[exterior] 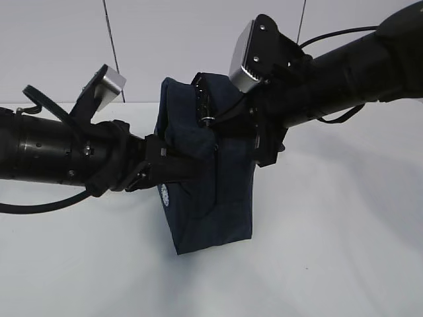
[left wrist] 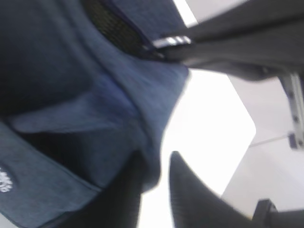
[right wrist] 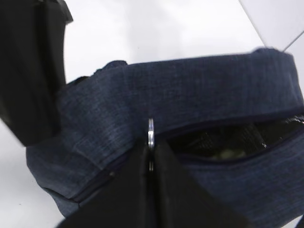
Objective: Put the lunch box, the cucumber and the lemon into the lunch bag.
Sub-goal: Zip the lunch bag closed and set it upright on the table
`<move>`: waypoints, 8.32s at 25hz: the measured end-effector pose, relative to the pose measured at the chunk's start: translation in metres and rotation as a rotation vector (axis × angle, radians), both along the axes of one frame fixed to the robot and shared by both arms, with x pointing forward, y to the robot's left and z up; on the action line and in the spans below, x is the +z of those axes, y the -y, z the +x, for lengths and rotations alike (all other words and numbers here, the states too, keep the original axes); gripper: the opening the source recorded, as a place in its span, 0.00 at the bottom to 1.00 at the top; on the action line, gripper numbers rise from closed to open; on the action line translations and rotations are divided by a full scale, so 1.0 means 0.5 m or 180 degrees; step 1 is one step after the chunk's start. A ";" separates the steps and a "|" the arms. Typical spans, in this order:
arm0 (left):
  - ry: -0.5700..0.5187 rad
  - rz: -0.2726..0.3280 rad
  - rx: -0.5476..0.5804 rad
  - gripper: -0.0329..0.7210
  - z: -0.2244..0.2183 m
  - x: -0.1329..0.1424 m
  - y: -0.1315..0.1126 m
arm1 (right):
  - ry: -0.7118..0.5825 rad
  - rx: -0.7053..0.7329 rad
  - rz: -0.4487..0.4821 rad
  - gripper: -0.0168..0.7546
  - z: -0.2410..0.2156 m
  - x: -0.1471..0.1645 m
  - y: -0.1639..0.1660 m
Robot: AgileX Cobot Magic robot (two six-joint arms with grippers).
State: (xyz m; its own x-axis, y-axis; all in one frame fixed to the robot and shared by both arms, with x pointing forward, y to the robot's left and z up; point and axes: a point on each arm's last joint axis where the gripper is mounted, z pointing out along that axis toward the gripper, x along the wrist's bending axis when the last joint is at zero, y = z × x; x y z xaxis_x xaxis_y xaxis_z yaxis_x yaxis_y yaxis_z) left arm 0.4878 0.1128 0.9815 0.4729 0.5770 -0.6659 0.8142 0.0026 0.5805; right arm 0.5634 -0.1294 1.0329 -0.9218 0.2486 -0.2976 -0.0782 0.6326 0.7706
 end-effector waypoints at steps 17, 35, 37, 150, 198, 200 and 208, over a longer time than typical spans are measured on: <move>0.0660 0.0830 -0.0330 0.74 -0.015 -0.005 -0.001 | -0.0189 0.0096 0.0017 0.03 -0.016 0.011 -0.001; 0.1014 0.1610 -0.0097 0.19 -0.027 -0.042 0.038 | -0.0355 0.0277 0.0075 0.03 -0.031 0.015 -0.005; 0.0987 0.1610 -0.0078 0.08 -0.027 -0.045 0.038 | -0.0364 0.0298 0.0068 0.03 -0.032 0.014 -0.005; 0.0992 0.1820 0.0192 0.52 -0.036 -0.049 0.006 | -0.0232 -0.0011 0.0138 0.03 0.103 0.068 -0.044; 0.1438 0.2037 0.0844 0.63 -0.085 -0.002 0.038 | -0.0259 0.0207 0.0504 0.03 0.053 0.120 -0.144; 0.1515 0.2112 0.0948 0.63 -0.079 0.001 0.032 | -0.0260 0.0192 0.0525 0.03 0.053 0.121 -0.145; 0.1509 0.2284 0.1352 0.62 -0.036 0.005 -0.020 | -0.0323 0.0089 0.0645 0.03 0.058 0.122 -0.147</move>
State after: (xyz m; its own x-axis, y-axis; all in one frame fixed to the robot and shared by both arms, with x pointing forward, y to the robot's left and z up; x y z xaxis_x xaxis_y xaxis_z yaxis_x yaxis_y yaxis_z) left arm 0.4700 0.1228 0.9838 0.2597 0.9582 0.1196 0.5073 -0.2408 0.8275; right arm 0.5924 -0.0561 1.0940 -0.9518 0.2678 -0.1495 -0.0090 0.4627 0.8865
